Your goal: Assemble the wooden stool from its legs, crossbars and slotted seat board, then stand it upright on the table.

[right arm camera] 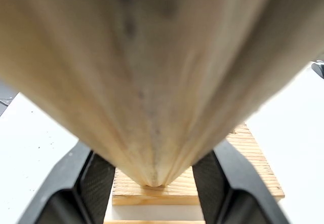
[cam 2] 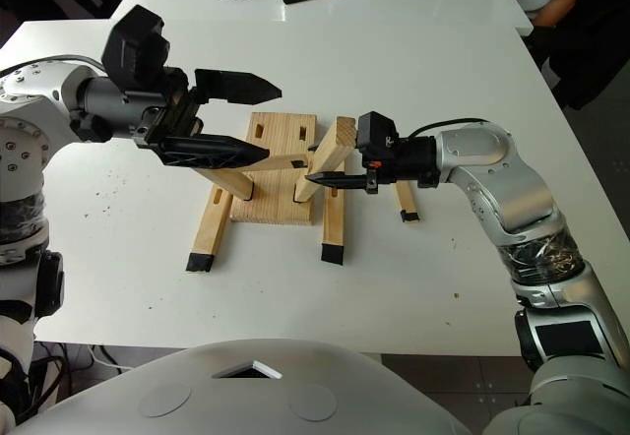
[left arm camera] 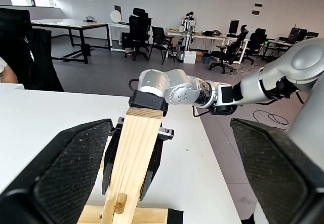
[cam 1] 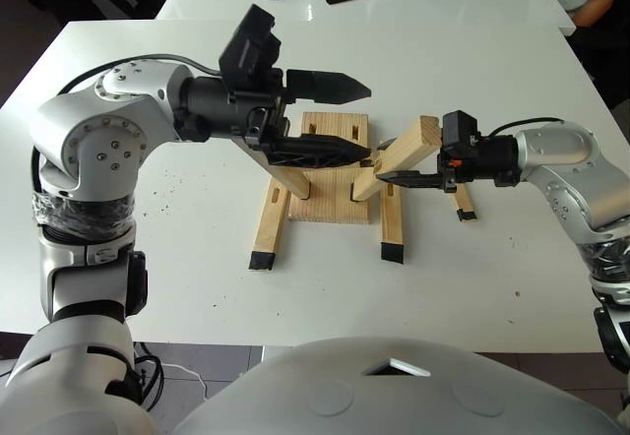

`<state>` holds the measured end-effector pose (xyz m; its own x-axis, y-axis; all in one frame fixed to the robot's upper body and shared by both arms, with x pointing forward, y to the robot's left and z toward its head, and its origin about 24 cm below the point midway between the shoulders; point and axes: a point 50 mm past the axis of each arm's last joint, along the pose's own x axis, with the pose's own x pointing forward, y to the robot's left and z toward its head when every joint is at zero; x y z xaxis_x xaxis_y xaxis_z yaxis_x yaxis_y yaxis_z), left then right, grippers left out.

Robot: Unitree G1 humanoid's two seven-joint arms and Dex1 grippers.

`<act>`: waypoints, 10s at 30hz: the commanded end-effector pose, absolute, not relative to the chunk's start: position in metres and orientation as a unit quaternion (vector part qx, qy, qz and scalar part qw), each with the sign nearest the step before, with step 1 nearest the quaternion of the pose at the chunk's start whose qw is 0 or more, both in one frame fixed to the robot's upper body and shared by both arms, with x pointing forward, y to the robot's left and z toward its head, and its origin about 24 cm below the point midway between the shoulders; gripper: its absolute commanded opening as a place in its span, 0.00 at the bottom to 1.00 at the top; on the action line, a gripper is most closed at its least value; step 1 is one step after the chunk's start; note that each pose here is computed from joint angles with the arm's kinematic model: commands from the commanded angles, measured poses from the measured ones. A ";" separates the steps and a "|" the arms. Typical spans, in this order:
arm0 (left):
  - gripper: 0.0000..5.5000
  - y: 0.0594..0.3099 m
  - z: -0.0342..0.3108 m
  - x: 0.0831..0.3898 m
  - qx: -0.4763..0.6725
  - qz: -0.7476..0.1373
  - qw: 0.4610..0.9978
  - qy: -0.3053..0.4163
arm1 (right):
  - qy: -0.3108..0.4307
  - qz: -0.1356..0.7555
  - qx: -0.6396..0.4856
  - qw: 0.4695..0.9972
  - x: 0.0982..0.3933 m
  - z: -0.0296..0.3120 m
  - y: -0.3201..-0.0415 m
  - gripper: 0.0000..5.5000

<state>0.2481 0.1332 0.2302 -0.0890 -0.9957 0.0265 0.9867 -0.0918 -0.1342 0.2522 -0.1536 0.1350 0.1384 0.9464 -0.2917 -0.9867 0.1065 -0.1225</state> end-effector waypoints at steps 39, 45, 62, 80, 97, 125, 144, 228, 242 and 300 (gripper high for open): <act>0.79 0.136 0.177 0.308 0.077 -0.665 0.739 0.081 | 0.214 0.685 -0.137 0.682 0.215 0.125 -0.178 0.37; 0.79 0.132 0.169 0.299 0.081 -0.671 0.731 0.091 | 0.212 0.685 -0.135 0.684 0.214 0.123 -0.175 0.37; 0.79 0.116 0.191 0.278 0.017 -0.756 0.645 0.108 | 0.217 0.686 -0.143 0.679 0.215 0.120 -0.172 0.37; 0.79 0.106 0.143 0.279 0.072 -0.756 0.626 0.177 | 0.216 0.685 -0.150 0.679 0.213 0.115 -0.169 0.37; 0.79 0.109 0.094 0.276 0.029 -0.720 0.633 0.283 | 0.217 0.685 -0.161 0.677 0.211 0.111 -0.168 0.37; 0.79 0.116 0.106 0.278 -0.046 -0.687 0.673 0.270 | 0.207 0.688 -0.169 0.674 0.215 0.116 -0.169 0.37; 0.79 0.118 0.122 0.264 -0.039 -0.712 0.659 0.239 | 0.214 0.688 -0.170 0.672 0.211 0.111 -0.169 0.37; 0.79 0.138 0.165 0.220 0.118 -0.717 0.681 0.093 | 0.208 0.684 -0.184 0.675 0.199 0.109 -0.161 0.37; 0.79 0.137 0.158 0.238 0.103 -0.660 0.739 0.088 | 0.176 0.602 -0.167 0.760 0.223 0.117 -0.173 0.37; 0.79 0.205 0.107 0.248 0.237 -0.591 0.754 0.159 | 0.246 0.541 -0.256 0.762 0.185 0.090 -0.202 0.57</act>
<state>0.2544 0.1981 0.1166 0.2416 -0.8496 -0.4689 0.9688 0.1838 0.1660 0.1975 -0.1916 0.0872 0.3350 0.7295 -0.5963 -0.9375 0.3211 -0.1338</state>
